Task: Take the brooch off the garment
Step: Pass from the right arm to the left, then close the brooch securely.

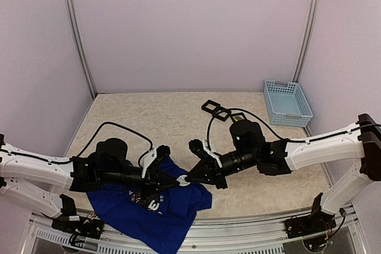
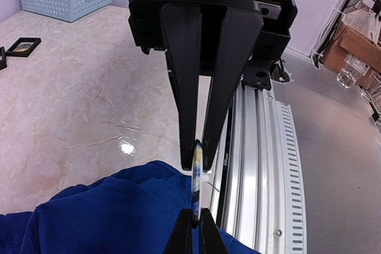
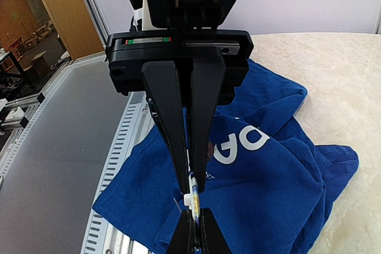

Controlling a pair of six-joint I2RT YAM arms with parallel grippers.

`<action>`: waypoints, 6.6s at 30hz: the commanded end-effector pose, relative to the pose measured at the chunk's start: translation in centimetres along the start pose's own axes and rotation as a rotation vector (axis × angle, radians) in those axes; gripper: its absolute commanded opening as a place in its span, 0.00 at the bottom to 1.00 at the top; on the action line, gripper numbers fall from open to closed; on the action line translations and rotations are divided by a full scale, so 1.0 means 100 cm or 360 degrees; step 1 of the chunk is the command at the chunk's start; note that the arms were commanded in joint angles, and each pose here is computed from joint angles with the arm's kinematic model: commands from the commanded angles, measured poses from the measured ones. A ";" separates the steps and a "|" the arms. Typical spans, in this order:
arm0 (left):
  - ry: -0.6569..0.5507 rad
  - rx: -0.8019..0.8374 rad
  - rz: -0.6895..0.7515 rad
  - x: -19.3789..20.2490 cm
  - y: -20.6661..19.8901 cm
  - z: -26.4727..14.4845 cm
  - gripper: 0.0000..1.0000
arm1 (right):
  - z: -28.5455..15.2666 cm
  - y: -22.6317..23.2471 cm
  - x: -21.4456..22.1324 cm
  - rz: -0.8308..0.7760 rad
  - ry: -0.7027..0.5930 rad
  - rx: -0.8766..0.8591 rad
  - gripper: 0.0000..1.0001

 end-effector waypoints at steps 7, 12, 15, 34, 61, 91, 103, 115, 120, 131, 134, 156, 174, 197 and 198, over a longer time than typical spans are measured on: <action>-0.0094 -0.0080 -0.0047 -0.015 0.010 -0.009 0.00 | -0.007 0.000 -0.008 -0.0069 -0.0075 0.0104 0.42; -0.0155 -0.0015 -0.0100 -0.019 0.012 -0.019 0.00 | -0.016 0.000 -0.011 -0.0111 -0.0129 0.0190 0.52; -0.0170 0.0044 -0.0099 -0.021 0.009 -0.022 0.00 | -0.019 -0.003 -0.010 -0.0124 -0.0145 0.0250 0.53; -0.0125 0.0098 -0.0132 -0.017 0.009 -0.014 0.00 | 0.007 0.004 0.000 -0.0190 -0.0034 0.0293 0.51; -0.0083 0.0145 -0.0141 -0.012 0.007 -0.006 0.00 | 0.012 0.004 -0.001 -0.0132 -0.0082 0.0267 0.22; -0.0048 0.0167 -0.0119 -0.008 0.002 0.001 0.00 | 0.023 -0.003 0.005 -0.0078 -0.0009 0.0281 0.12; -0.0048 0.0173 -0.0111 -0.009 0.000 0.001 0.00 | 0.023 -0.009 0.005 -0.0067 0.0005 0.0343 0.10; -0.0045 0.0177 -0.0105 -0.009 -0.001 0.002 0.00 | 0.025 -0.014 0.008 -0.0004 0.0023 0.0390 0.09; -0.0046 0.0179 -0.0103 -0.009 -0.001 0.002 0.00 | 0.024 -0.016 0.008 0.0005 0.0022 0.0419 0.09; -0.0045 0.0171 -0.0103 -0.009 0.000 0.002 0.00 | 0.021 -0.023 0.008 0.0030 0.0025 0.0523 0.07; -0.0044 0.0173 -0.0102 -0.009 -0.001 0.002 0.00 | 0.019 -0.027 0.008 0.0045 0.0027 0.0579 0.07; -0.0060 0.0024 -0.0160 -0.009 0.014 -0.003 0.00 | -0.006 -0.032 0.000 0.0048 -0.0099 0.0804 0.09; -0.0104 -0.0019 -0.0214 -0.010 0.024 -0.010 0.00 | -0.023 -0.040 -0.002 0.0092 -0.0159 0.0955 0.09; -0.0035 -0.0050 -0.0219 -0.006 0.026 -0.002 0.00 | -0.024 -0.027 -0.007 0.0000 -0.0196 0.0655 0.35; -0.0029 -0.0062 -0.0229 -0.006 0.028 -0.002 0.00 | -0.020 -0.021 -0.007 -0.0023 -0.0193 0.0568 0.38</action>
Point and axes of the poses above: each gripper's point midway between its finger pads, its own z axis out along the fingers, its own y axis along the line the jaws close on, x = y × z, the point moved 5 cm from there along -z, back along the fingers, and after that the axes turned 1 degree about -z, right-handed, at the moved point
